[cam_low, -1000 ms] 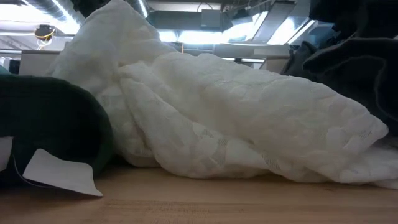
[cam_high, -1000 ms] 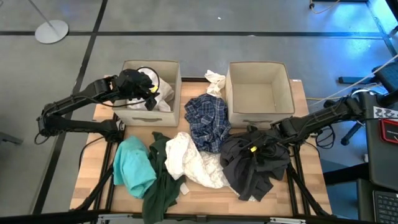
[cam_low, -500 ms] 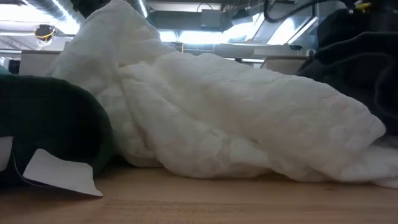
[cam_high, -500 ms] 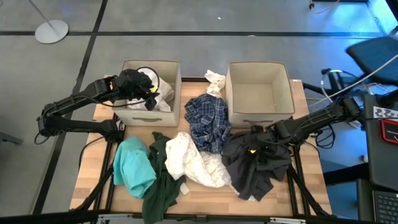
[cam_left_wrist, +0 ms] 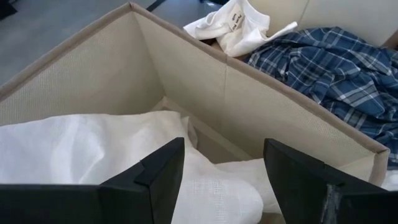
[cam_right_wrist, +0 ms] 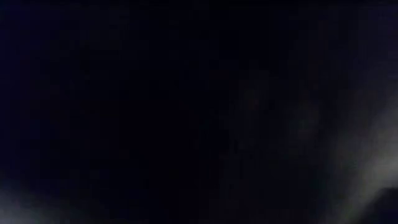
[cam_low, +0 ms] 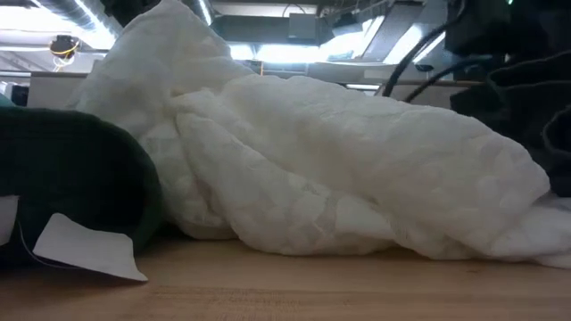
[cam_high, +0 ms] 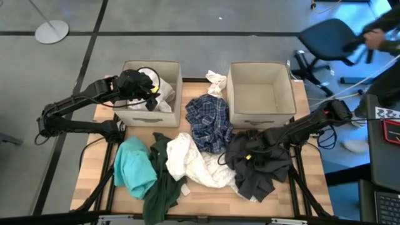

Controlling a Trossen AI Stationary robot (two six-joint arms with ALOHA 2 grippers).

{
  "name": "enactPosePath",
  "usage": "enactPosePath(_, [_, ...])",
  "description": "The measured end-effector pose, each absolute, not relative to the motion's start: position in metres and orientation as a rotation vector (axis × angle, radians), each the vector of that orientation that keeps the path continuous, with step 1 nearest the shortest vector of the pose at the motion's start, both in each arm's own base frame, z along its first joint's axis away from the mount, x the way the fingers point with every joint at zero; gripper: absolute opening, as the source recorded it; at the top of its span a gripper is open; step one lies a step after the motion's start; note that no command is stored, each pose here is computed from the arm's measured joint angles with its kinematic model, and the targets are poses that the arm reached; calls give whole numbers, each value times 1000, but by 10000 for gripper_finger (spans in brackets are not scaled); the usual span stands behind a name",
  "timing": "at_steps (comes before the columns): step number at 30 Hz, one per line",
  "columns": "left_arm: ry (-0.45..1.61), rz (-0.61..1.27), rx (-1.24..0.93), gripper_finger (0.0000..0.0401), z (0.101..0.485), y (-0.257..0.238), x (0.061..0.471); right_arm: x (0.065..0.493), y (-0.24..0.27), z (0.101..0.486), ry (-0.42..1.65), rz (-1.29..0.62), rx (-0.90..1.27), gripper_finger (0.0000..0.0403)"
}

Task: Sort clothes
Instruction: Put the gray jacket into the right brown bin

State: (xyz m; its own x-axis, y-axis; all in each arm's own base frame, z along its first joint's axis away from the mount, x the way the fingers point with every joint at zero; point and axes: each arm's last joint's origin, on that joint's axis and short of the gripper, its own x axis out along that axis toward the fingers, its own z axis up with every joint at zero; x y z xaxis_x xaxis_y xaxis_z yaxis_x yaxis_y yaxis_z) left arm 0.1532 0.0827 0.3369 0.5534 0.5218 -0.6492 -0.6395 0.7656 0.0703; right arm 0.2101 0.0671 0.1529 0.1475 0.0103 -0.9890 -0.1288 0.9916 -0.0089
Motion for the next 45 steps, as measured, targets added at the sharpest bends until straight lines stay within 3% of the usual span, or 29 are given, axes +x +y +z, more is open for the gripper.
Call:
enactPosePath(4, [704, 690, -180, 210, 337, 83, 153, 215, 68, 144, 1439, 93, -110, 191])
enactPosePath(9, [704, 689, -179, 210, 337, 83, 153, 214, 69, 147, 1428, 98, -109, 46])
enactPosePath(11, [704, 689, -179, 210, 337, 83, 153, 214, 68, 155, 1410, 104, -111, 17])
enactPosePath(15, [703, 690, -179, 210, 337, 83, 153, 214, 70, 184, 1313, 89, -128, 28])
enactPosePath(20, [703, 690, -179, 210, 337, 83, 153, 213, 69, 229, 1148, 92, -128, 10])
enactPosePath(29, [705, 687, -171, 210, 337, 83, 153, 204, 63, 304, 855, 71, -167, 11])
enactPosePath(45, [705, 686, -169, 210, 337, 83, 153, 187, 27, 433, 432, -279, -418, 14])
